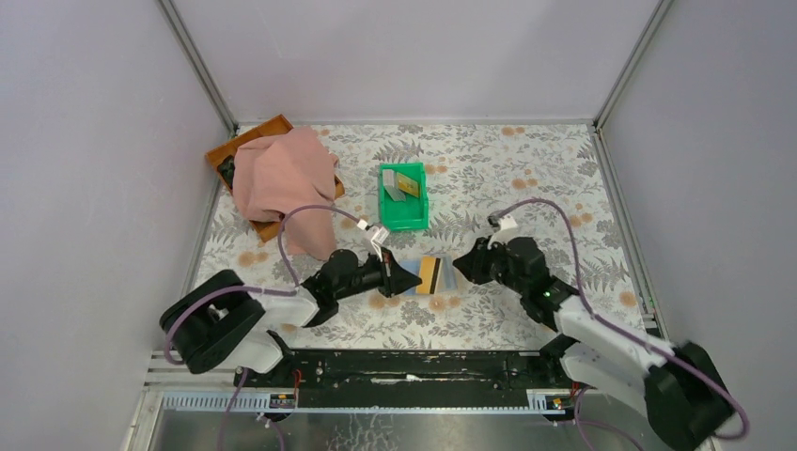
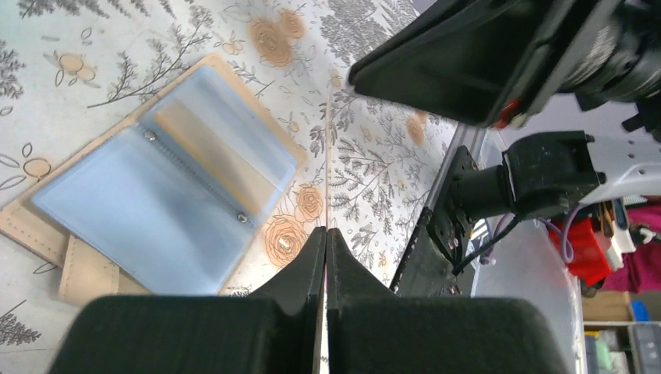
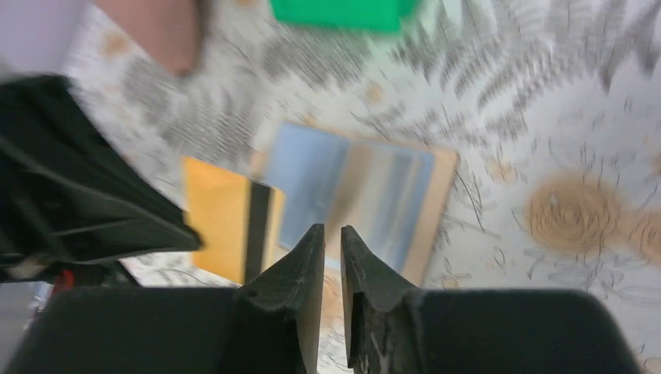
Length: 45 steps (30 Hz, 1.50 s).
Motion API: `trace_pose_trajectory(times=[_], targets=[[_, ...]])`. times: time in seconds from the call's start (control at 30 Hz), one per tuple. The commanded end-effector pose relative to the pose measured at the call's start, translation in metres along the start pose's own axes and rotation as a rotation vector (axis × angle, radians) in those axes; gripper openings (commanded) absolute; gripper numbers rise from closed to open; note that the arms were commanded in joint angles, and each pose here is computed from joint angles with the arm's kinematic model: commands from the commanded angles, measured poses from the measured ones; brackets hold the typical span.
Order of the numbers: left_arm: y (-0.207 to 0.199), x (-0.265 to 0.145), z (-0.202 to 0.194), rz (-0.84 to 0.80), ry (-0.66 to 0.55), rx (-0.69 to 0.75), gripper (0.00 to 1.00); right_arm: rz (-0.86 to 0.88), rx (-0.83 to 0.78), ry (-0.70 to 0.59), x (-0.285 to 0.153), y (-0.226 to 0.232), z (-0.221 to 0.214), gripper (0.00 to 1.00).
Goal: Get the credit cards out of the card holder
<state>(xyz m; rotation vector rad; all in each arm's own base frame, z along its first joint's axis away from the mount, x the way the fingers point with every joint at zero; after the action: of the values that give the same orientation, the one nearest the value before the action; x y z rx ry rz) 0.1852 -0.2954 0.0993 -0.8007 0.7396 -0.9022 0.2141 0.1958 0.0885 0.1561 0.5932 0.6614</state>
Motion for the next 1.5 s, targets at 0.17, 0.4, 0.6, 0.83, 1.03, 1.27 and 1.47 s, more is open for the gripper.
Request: trace_pose_trajectory(times=[0.17,0.4,0.6,0.83,1.03,1.27,1.47], targets=[[-0.035,-0.013,-0.014,-0.182,0.205,0.213,0.00,0.187,-0.107,-0.210,-0.056,0.052,0.079,0.55],[-0.067,-0.026,-0.032,-0.408,0.360,0.251,0.00,0.360,-0.202,-0.169,-0.072,0.079,0.081,0.64],[-0.072,-0.025,-0.031,-0.433,0.385,0.292,0.00,0.485,-0.192,-0.120,-0.078,0.095,0.072,0.57],[-0.077,-0.020,-0.022,-0.451,0.385,0.311,0.00,0.526,-0.177,-0.089,-0.076,0.099,0.064,0.53],[-0.076,-0.019,-0.009,-0.432,0.363,0.325,0.00,0.550,-0.178,-0.081,-0.076,0.102,0.063,0.49],[-0.079,-0.023,0.006,-0.437,0.330,0.337,0.00,0.551,-0.173,-0.072,-0.073,0.101,0.060,0.28],[-0.079,-0.025,0.012,-0.437,0.310,0.340,0.00,0.556,-0.168,-0.064,-0.071,0.101,0.059,0.05]])
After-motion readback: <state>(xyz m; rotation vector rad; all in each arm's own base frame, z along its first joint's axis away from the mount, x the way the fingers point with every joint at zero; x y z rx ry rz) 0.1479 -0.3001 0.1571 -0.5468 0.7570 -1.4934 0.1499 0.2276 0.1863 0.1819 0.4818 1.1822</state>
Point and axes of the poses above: each gripper's point midway between its finger pads, its own x axis out along the fingers, its own y axis along the line the jaws close on, z = x × y, the point moved 2 cm from there along -x, back along the fingers, and after that the axes turned 12 degrees about -x, right-handed, at the moved point
